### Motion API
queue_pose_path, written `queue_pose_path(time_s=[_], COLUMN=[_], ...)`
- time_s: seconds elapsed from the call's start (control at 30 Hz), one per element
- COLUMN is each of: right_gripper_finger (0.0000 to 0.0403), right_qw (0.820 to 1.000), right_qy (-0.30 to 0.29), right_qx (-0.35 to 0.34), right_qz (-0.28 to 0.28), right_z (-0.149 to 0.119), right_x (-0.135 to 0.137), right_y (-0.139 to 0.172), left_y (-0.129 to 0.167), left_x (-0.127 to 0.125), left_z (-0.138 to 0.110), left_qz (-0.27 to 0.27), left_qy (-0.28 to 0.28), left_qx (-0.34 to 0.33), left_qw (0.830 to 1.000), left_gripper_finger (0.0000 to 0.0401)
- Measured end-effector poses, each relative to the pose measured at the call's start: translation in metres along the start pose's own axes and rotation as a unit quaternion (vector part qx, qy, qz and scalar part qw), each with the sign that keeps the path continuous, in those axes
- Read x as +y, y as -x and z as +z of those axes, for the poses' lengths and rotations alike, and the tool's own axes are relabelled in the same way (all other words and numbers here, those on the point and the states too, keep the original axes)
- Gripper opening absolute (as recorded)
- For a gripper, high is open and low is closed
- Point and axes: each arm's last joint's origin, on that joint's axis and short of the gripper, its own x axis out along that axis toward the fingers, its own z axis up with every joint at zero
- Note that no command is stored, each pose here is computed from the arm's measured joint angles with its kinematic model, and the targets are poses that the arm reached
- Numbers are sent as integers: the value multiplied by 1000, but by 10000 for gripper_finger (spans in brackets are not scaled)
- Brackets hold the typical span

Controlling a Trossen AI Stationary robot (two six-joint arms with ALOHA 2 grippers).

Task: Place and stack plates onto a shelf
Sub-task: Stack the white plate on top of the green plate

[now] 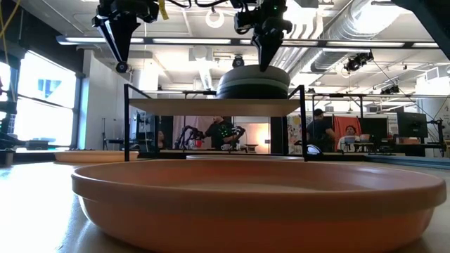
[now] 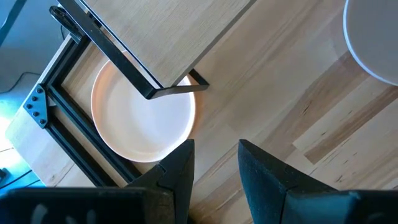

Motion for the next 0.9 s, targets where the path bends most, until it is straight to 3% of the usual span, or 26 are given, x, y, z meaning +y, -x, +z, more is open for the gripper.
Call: queue_pose_path(time_s=[0.33, 0.67, 0.9], right_gripper_finger=[5, 97, 114], right_qw=[1000, 1000, 999], right_qy=[-4, -6, -7], right_qx=[-9, -6, -2], right_qz=[16, -30, -33], right_z=[0, 3, 2], right_x=[0, -2, -4], right_y=[0, 0, 0], left_y=[0, 0, 0], left_x=[0, 0, 0], left_z=[0, 0, 0], left_qz=[0, 0, 0], left_qy=[0, 0, 0], left_qx=[0, 0, 0], left_qw=[1000, 1000, 1000], left_gripper_finger=[113, 113, 113])
